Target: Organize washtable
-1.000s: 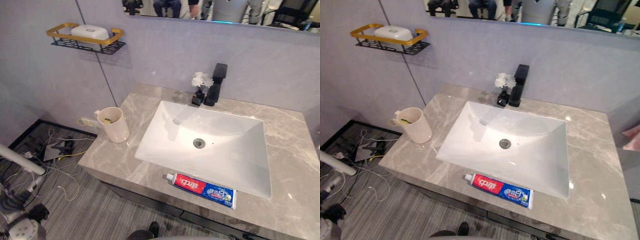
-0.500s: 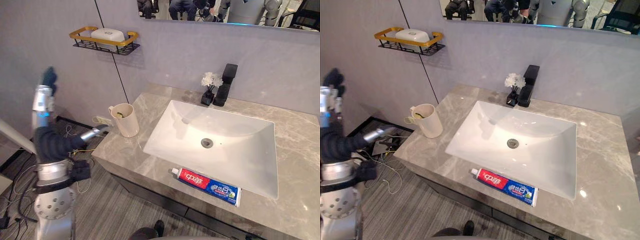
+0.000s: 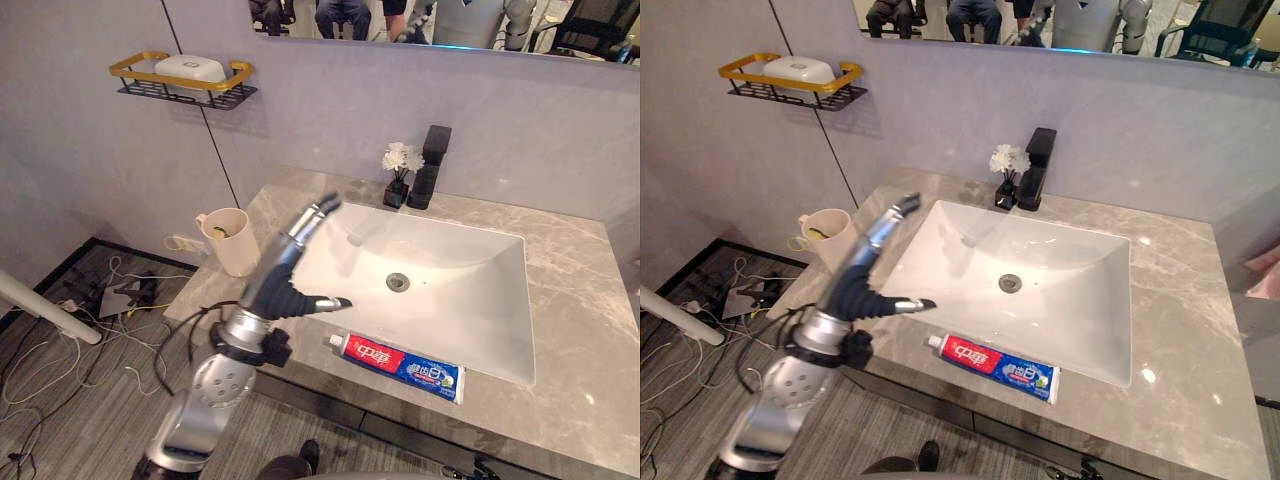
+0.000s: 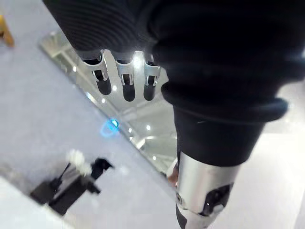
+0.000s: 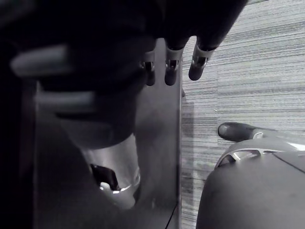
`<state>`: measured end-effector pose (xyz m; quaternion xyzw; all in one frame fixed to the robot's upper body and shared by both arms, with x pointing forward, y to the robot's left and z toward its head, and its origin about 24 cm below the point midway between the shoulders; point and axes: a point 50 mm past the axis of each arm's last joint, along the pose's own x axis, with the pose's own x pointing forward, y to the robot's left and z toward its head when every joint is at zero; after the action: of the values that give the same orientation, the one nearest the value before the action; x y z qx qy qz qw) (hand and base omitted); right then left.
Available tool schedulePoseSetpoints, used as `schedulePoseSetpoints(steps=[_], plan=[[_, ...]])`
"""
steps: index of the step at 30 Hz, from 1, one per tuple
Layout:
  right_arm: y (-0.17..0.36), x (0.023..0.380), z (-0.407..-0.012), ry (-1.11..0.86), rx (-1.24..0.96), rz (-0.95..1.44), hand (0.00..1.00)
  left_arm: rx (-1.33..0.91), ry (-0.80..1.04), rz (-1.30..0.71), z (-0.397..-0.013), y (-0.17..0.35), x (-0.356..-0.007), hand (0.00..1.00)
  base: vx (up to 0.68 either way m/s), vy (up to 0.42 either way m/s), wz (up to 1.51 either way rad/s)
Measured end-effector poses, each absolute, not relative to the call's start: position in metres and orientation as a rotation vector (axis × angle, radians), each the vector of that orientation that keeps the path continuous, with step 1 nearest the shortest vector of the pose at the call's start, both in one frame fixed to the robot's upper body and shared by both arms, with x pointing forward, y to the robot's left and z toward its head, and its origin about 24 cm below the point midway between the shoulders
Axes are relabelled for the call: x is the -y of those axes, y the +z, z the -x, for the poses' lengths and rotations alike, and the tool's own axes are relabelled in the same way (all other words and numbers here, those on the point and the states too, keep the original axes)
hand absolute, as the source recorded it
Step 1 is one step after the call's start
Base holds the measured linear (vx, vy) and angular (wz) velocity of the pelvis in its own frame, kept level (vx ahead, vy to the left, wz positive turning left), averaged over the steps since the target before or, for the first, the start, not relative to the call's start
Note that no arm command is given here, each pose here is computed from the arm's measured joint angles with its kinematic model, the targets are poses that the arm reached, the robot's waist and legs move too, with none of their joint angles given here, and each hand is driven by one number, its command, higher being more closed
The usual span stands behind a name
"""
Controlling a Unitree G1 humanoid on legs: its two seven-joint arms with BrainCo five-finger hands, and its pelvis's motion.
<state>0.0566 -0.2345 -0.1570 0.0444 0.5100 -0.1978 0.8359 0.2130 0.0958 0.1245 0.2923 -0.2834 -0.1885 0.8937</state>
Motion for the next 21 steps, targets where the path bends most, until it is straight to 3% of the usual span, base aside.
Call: schedulePoseSetpoints(steps=[10, 21], plan=[[-0.157, 0.233, -0.060, -0.402, -1.078, -0.072, 0.00, 0.535, -0.537, -0.618, -0.213, 0.102, -0.062, 0.00, 0.01, -0.002, -0.05], [-0.157, 0.232, -0.061, -0.391, -1.080, -0.061, 0.00, 0.445, -0.599, -0.641, -0.212, 0.080, -0.059, 0.00, 0.00, -0.001, -0.02]])
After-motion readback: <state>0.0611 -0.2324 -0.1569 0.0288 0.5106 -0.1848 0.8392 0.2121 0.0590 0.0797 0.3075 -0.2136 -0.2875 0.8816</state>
